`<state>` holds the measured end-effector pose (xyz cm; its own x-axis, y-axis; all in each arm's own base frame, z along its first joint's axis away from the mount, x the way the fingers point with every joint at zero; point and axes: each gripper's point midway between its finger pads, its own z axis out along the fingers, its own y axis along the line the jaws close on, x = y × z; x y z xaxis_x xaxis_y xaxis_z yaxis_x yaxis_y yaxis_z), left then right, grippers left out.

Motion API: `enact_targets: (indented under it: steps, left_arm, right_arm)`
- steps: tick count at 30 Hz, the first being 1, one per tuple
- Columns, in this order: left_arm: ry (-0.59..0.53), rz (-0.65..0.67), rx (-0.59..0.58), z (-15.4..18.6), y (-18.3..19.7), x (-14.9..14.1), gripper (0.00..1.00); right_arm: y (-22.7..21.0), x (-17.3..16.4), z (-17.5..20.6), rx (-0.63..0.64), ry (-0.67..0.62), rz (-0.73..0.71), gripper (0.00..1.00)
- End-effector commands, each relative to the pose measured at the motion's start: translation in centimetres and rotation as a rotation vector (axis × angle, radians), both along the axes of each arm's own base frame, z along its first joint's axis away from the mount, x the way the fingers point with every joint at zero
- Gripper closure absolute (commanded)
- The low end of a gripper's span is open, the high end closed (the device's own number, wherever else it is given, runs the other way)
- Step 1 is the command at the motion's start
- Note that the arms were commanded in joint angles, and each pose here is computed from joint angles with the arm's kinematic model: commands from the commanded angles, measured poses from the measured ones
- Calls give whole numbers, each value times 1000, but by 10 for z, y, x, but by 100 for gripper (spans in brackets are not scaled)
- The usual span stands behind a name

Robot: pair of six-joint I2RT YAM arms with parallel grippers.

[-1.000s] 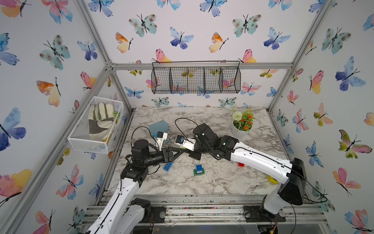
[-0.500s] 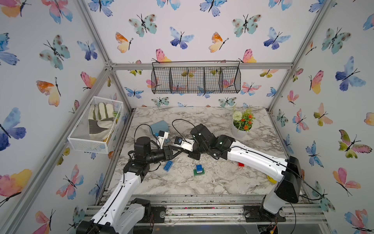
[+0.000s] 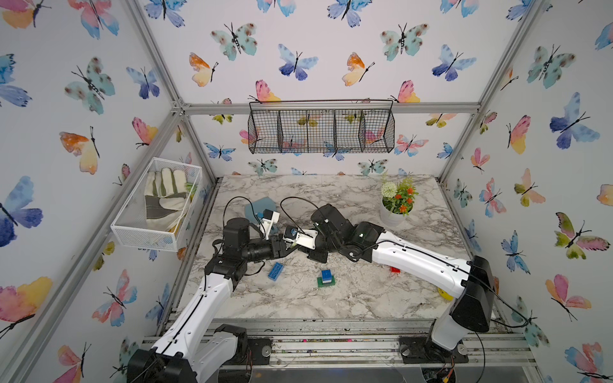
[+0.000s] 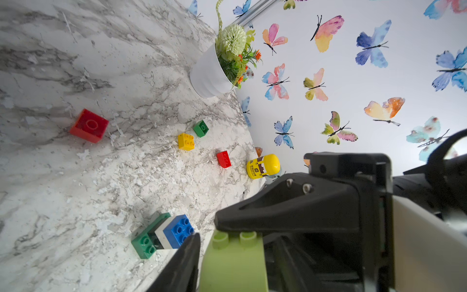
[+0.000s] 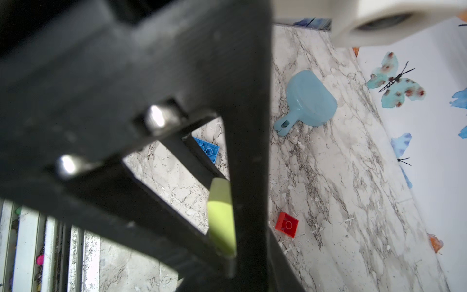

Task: Assemble the number 1 with lego
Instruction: Pick up the lego brick from the center of the board.

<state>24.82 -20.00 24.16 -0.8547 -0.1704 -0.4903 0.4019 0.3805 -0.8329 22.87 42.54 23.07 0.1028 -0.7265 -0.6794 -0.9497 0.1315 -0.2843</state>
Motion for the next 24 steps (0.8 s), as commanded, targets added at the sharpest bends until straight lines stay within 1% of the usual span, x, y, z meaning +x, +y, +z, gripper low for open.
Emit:
enact_targets:
  steps: [1, 2, 5, 7, 9, 10, 11, 13, 16, 18, 20, 22, 24]
  left_arm:
    - [-55, -38, -9, 11, -4, -1, 60]
    - [-55, -42, -2, 10, -4, -1, 64]
    - [-69, -52, 14, 8, -3, -4, 70]
    - [-94, -53, 34, 8, -2, -4, 72]
    - [-138, -55, 59, 10, -1, -3, 75]
    - [-176, -62, 69, 13, -1, -3, 77]
    - [-221, -68, 85, 14, -1, -2, 78]
    - [-326, -85, 111, 20, -1, 0, 80]
    - [-512, -164, 137, 31, -6, -5, 82]
    - [-629, -261, 125, 38, -12, -17, 83]
    - [-758, -382, 102, 45, -19, -34, 87]
    - [-848, -466, 84, 49, -25, -47, 91]
    - [-906, -531, 65, 52, -28, -59, 93]
  right_arm:
    - [5, -4, 4, 16, -3, 25, 83]
    - [6, -4, 5, 18, -3, 24, 83]
    - [6, -3, 7, 27, 2, 14, 80]
    - [4, -4, 11, 34, 14, 0, 72]
    - [-2, -9, 14, 31, 46, -7, 57]
    - [-7, -16, 13, 20, 72, -1, 51]
    - [-14, -22, 12, 6, 98, 3, 47]
    - [-30, -32, 9, -18, 143, 0, 43]
    - [-56, -43, 10, -24, 188, -14, 41]
    - [-67, -47, 15, -5, 187, -12, 41]
    - [-71, -51, 23, 24, 165, 17, 41]
    - [-67, -56, 30, 45, 175, 51, 41]
    - [-60, -67, 36, 65, 216, 116, 41]
